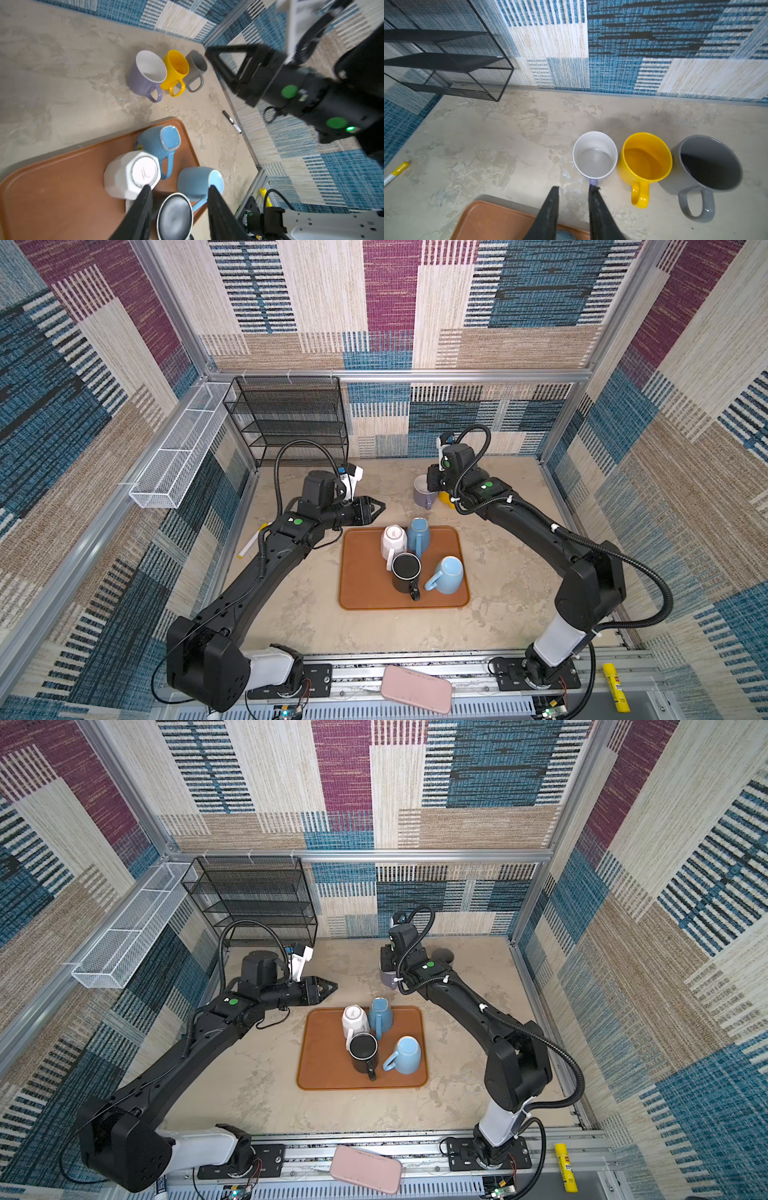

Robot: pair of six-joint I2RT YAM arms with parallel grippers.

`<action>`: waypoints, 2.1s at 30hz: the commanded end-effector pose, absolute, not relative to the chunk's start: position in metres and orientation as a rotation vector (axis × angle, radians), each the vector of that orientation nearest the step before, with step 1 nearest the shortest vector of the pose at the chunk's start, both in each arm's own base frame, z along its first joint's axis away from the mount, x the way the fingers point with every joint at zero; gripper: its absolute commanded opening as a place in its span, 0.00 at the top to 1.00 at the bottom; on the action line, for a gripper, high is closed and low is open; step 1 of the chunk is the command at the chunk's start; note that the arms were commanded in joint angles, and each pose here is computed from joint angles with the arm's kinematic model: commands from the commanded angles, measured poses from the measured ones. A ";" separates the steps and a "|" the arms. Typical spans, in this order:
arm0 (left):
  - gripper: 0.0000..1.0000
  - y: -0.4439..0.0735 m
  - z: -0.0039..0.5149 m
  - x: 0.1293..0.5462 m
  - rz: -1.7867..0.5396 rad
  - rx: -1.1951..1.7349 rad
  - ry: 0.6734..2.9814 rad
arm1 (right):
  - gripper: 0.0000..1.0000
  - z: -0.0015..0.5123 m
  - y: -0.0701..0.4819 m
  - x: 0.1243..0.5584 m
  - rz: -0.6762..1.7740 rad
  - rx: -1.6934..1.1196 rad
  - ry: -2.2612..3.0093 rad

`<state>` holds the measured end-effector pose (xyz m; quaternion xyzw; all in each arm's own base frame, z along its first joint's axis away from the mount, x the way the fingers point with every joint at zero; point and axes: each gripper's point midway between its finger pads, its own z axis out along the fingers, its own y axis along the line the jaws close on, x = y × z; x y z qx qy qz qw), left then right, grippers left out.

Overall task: Turn the mug right side up
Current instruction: 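Open and raise the right gripper while the left gripper moves toward the tray, then lower the left gripper onto the upside-down white octagonal mug's base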

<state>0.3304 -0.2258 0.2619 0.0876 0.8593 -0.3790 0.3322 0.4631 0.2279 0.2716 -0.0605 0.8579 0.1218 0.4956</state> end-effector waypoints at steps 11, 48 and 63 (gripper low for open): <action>0.57 -0.221 0.162 0.277 -0.741 0.115 2.574 | 0.72 0.309 0.230 0.464 0.355 -0.167 1.957; 0.63 -0.246 0.115 0.307 -0.515 0.081 2.766 | 0.76 0.279 0.229 0.462 0.354 -0.181 2.022; 0.67 -0.252 0.101 0.304 -0.491 0.118 2.809 | 0.76 0.276 0.229 0.463 0.355 -0.180 2.031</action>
